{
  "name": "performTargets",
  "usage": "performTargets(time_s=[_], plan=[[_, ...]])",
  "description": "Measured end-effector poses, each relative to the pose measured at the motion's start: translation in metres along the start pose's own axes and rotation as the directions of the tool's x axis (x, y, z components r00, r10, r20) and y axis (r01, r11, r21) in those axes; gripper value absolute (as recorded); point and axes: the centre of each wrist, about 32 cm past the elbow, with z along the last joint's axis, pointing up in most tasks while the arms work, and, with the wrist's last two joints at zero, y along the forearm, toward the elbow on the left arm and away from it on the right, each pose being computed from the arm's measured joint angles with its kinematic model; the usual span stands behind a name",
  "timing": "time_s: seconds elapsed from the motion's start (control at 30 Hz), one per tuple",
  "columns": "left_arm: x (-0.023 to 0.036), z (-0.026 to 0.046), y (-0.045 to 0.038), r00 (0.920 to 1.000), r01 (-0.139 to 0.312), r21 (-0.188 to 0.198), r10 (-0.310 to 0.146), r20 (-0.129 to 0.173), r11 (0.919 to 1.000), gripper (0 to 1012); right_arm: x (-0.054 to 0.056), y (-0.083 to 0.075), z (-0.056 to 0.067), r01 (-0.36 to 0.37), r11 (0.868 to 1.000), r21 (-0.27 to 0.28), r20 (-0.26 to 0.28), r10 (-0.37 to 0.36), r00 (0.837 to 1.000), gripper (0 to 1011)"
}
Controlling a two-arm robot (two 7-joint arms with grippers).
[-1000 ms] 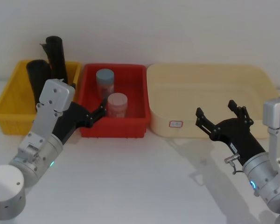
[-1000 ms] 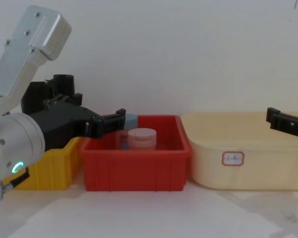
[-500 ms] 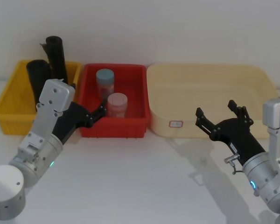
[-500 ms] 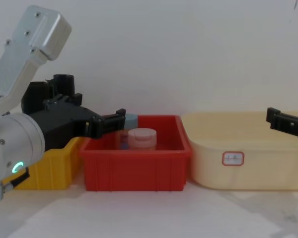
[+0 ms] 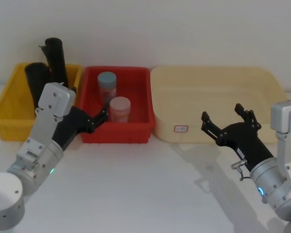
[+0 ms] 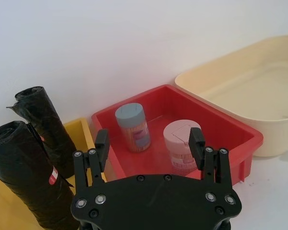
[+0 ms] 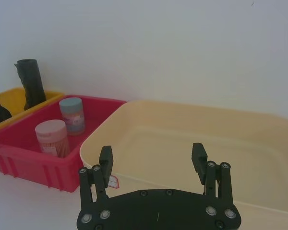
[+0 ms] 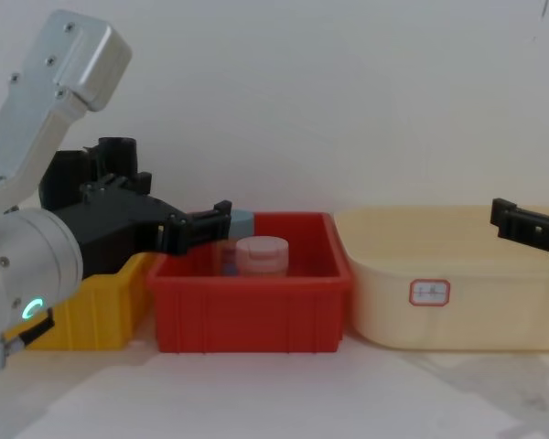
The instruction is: Pick up the garbage bag with the one hand and transfer it to the other hand.
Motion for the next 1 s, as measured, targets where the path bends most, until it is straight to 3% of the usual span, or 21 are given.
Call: performTargets(time_s=[1.0], plan=[[0.0000, 0.0000, 0.0000, 1.0000, 0.000, 0.000, 0.000, 0.000, 1.0000, 1000, 0.0000, 0.0000, 0.0000, 0.000, 1.000, 0.000, 0.000, 0.000, 1.000, 1001]])
